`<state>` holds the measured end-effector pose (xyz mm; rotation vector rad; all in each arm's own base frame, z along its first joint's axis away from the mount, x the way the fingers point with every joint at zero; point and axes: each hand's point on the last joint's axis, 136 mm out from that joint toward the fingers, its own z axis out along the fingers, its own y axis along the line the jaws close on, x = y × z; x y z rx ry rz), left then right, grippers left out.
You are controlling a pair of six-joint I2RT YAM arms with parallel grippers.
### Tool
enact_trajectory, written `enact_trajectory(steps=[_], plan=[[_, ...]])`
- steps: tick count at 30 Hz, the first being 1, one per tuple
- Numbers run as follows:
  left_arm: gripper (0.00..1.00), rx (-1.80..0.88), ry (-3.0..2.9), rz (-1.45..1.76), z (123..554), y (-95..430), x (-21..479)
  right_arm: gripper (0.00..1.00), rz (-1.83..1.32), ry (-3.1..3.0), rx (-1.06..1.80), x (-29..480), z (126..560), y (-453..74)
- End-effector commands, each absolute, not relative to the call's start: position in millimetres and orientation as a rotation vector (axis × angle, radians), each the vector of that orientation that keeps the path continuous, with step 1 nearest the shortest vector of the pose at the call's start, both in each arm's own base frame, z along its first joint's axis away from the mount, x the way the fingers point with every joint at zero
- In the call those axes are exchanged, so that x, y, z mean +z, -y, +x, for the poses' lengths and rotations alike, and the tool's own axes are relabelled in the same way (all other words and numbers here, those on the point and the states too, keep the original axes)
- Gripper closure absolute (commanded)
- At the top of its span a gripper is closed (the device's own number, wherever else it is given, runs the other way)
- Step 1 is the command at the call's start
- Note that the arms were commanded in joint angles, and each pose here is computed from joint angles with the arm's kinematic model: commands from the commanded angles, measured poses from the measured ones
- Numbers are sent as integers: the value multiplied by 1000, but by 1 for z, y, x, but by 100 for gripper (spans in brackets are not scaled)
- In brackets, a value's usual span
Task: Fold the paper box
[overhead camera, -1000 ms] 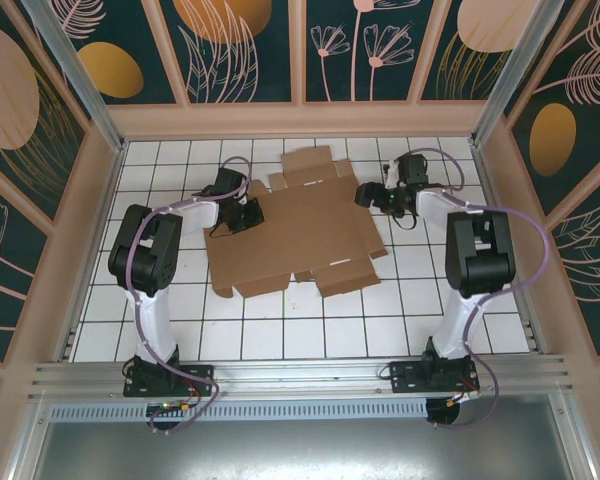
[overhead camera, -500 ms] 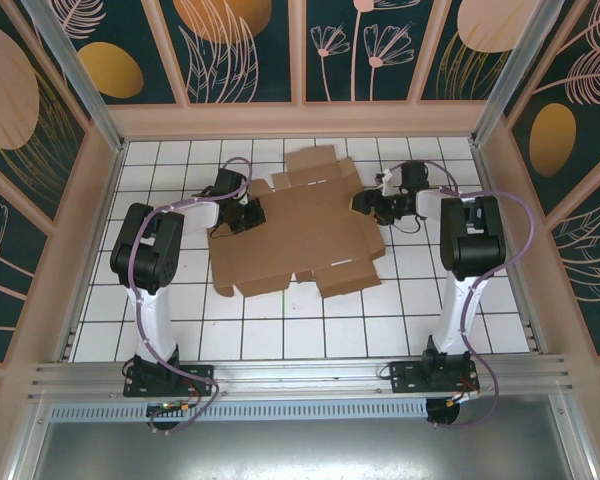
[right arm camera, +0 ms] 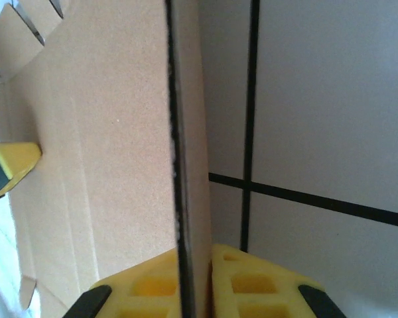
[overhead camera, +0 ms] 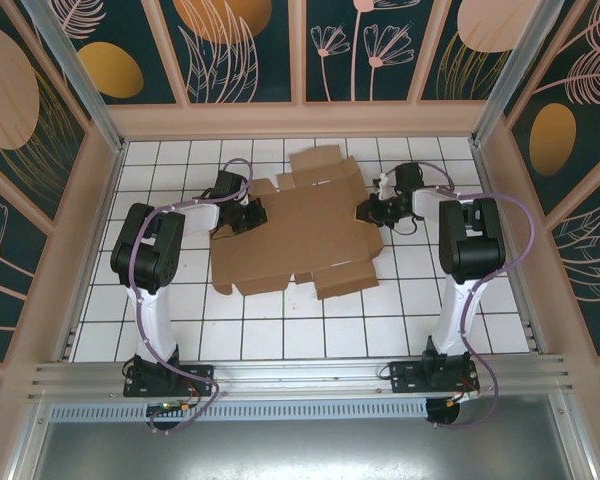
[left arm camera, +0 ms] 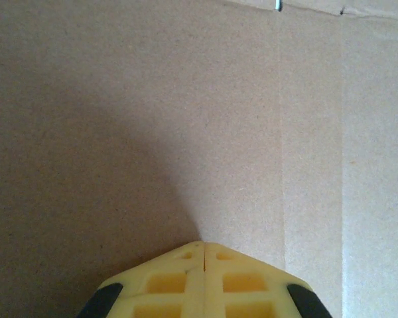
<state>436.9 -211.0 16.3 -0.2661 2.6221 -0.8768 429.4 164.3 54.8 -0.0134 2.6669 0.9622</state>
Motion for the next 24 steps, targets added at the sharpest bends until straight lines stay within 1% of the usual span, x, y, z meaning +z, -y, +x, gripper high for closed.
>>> enact_trajectory(steps=[1, 5, 13, 16, 19, 20, 24], plan=[[98, -910, -2751, -350, 399, 220, -18, 89, -73, -2657, 531, 90, 446, -141], [99, -951, -2765, -292, 388, 245, -16, 89, -230, -2647, 201, 114, 448, -151], [100, -1117, -2710, -345, 373, 268, -3, 89, -493, -2560, -171, 139, 451, -192], [100, -1245, -2659, -371, 371, 280, 7, 89, -583, -2511, -294, 147, 453, -205], [100, -1362, -2581, -361, 375, 296, 29, 90, -674, -2428, -431, 155, 452, -221], [100, -1381, -2580, -372, 370, 296, 28, 90, -697, -2397, -482, 156, 453, -224], [100, -1394, -2494, -365, 373, 292, 54, 90, -751, -2275, -698, 155, 452, -224]])
